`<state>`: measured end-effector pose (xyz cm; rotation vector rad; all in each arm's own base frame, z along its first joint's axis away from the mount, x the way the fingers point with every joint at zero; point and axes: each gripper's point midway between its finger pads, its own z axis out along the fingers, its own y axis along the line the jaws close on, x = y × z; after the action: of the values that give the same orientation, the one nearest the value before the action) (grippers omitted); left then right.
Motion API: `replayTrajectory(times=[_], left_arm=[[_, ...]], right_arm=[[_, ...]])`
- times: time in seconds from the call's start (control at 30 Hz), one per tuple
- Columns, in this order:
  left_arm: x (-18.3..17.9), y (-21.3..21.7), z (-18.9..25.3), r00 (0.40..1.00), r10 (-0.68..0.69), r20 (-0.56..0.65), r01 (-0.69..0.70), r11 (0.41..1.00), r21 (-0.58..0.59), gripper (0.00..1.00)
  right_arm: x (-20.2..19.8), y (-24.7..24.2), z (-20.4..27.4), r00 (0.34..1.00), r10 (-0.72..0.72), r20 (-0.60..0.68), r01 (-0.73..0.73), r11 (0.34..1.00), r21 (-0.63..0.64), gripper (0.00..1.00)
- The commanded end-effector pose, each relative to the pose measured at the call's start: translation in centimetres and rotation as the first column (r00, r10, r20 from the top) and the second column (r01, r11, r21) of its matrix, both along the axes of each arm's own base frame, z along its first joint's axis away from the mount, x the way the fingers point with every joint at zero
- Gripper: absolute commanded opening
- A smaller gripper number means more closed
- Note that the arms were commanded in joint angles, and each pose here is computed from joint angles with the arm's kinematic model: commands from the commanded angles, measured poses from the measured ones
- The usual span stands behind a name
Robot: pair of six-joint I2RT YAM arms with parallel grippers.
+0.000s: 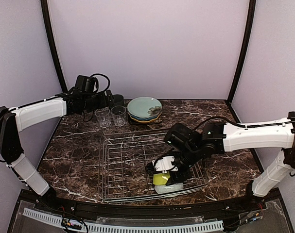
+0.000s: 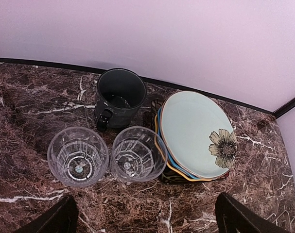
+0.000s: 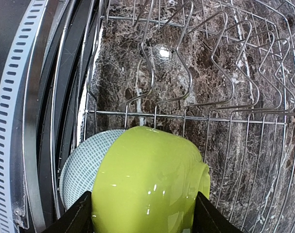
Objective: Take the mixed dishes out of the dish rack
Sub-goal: Grab the bowl from the dish rack, then pass from the right arm to the left
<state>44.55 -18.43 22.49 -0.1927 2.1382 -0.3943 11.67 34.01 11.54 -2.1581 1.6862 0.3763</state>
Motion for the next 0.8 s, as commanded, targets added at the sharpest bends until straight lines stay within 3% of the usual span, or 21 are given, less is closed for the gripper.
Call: replayTrajectory(times=[0.0,0.67,0.77], left_arm=[[-0.3,0.5,0.1,1.000,0.012,0.002,-0.012,1.000,-0.008,0.99],[-0.7,1.0,1.4,0.997,0.002,0.079,-0.003,1.000,0.011,0.99],[-0.9,1.2,2.9,0.989,-0.002,0.147,0.001,1.000,0.010,0.99]], right_arm=[[2.4,1.5,2.3,0.993,-0.049,0.110,0.041,0.997,0.070,0.46],[4.9,2.4,6.5,0.959,-0.146,0.244,0.096,0.974,0.205,0.41],[5.5,2.6,8.0,0.945,-0.183,0.272,0.112,0.960,0.257,0.41]])
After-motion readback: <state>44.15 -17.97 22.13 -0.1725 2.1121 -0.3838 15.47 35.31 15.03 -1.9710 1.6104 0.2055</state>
